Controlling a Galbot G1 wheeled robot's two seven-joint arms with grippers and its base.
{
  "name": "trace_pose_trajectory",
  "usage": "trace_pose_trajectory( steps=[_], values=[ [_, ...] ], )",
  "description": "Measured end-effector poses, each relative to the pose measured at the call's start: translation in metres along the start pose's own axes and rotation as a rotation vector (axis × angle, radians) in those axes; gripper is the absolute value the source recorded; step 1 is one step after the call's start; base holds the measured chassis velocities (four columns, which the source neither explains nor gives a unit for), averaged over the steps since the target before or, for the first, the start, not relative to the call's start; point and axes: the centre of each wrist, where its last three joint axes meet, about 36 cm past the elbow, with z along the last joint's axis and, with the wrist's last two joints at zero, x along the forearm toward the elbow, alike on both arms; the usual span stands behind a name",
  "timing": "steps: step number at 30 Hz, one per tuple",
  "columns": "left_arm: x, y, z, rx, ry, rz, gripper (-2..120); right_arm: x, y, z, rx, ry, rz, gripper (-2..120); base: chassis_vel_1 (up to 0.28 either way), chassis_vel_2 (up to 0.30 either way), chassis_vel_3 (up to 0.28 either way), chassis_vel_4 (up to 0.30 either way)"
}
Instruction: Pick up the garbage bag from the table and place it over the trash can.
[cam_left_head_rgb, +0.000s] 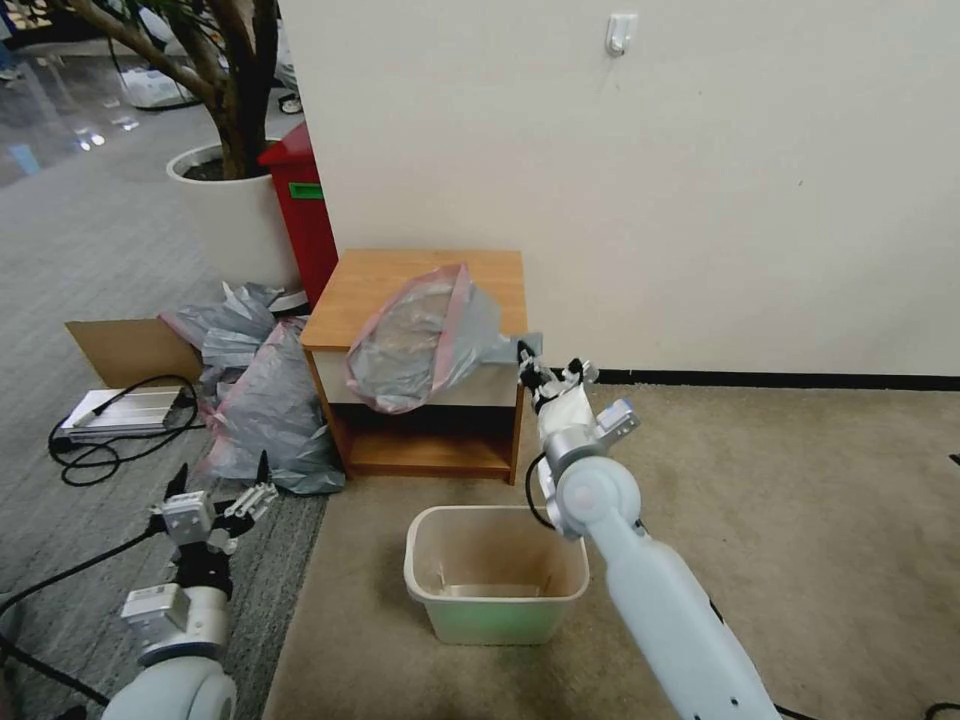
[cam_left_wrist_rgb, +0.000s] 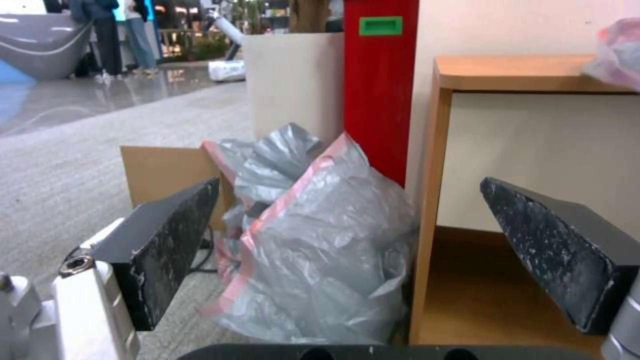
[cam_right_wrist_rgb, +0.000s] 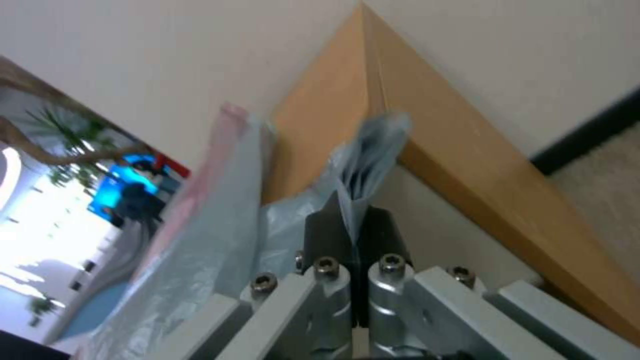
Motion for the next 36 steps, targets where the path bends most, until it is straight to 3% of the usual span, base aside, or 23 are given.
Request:
trace_pose_trajectory(
  steps=[7, 14, 22, 29, 36],
  values=[
    [-0.001, -0.004, 0.001, 0.008, 0.000, 0.004, 97, 0.041, 0.011, 0.012, 0.097, 0.097, 0.090, 0, 0.000, 0.000, 0.000, 0.000],
    [-0.003, -0.009, 0.007, 0.009, 0.014, 0.016, 97, 0.100, -0.001, 0.023, 0.220, 0.252, 0.118, 0, 0.000, 0.000, 0.000, 0.000],
    [-0.003, -0.016, 0.010, 0.009, 0.025, 0.031, 97, 0.127, -0.010, 0.023, 0.304, 0.363, 0.087, 0, 0.000, 0.000, 0.000, 0.000],
    [0.003, -0.023, 0.015, -0.009, 0.052, 0.054, 97, 0.161, -0.010, 0.045, 0.354, 0.462, 0.075, 0, 0.000, 0.000, 0.000, 0.000],
    [0.010, -0.035, 0.022, -0.020, 0.073, 0.081, 97, 0.171, -0.016, 0.053, 0.378, 0.494, 0.065, 0, 0.000, 0.000, 0.000, 0.000]
  ],
)
